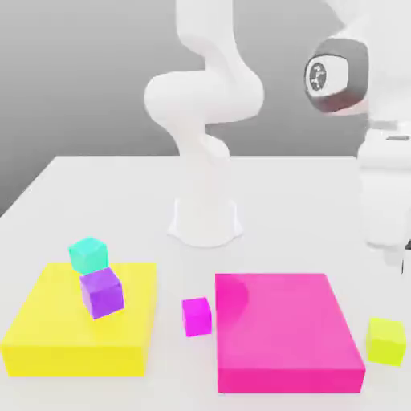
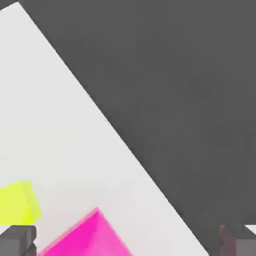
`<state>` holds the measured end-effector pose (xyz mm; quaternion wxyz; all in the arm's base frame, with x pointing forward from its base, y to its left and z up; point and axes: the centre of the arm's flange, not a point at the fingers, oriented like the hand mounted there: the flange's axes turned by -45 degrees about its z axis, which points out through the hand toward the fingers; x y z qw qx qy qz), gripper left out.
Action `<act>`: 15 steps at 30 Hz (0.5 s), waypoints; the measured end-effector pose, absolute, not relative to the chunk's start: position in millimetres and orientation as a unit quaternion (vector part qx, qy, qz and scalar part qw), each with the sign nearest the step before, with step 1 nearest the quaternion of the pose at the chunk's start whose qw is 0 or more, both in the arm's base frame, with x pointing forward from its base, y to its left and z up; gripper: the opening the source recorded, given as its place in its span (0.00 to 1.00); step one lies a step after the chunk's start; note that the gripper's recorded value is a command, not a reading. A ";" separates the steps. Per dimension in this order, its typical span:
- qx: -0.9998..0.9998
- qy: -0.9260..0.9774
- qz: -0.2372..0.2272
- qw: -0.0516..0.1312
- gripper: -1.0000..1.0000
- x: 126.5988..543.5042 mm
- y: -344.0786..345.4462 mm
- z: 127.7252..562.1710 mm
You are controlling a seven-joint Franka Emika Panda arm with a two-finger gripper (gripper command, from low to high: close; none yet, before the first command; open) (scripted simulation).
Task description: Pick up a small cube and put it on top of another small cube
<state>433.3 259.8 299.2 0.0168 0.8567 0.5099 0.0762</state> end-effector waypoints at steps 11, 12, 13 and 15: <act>0.791 0.611 0.000 0.000 0.00 384.3 296.2 132.6; 0.791 0.611 0.000 0.000 0.00 384.3 296.2 132.6; 0.791 0.611 0.000 0.000 0.00 384.3 296.2 132.6; 0.791 0.611 0.000 0.000 0.00 384.2 296.2 132.6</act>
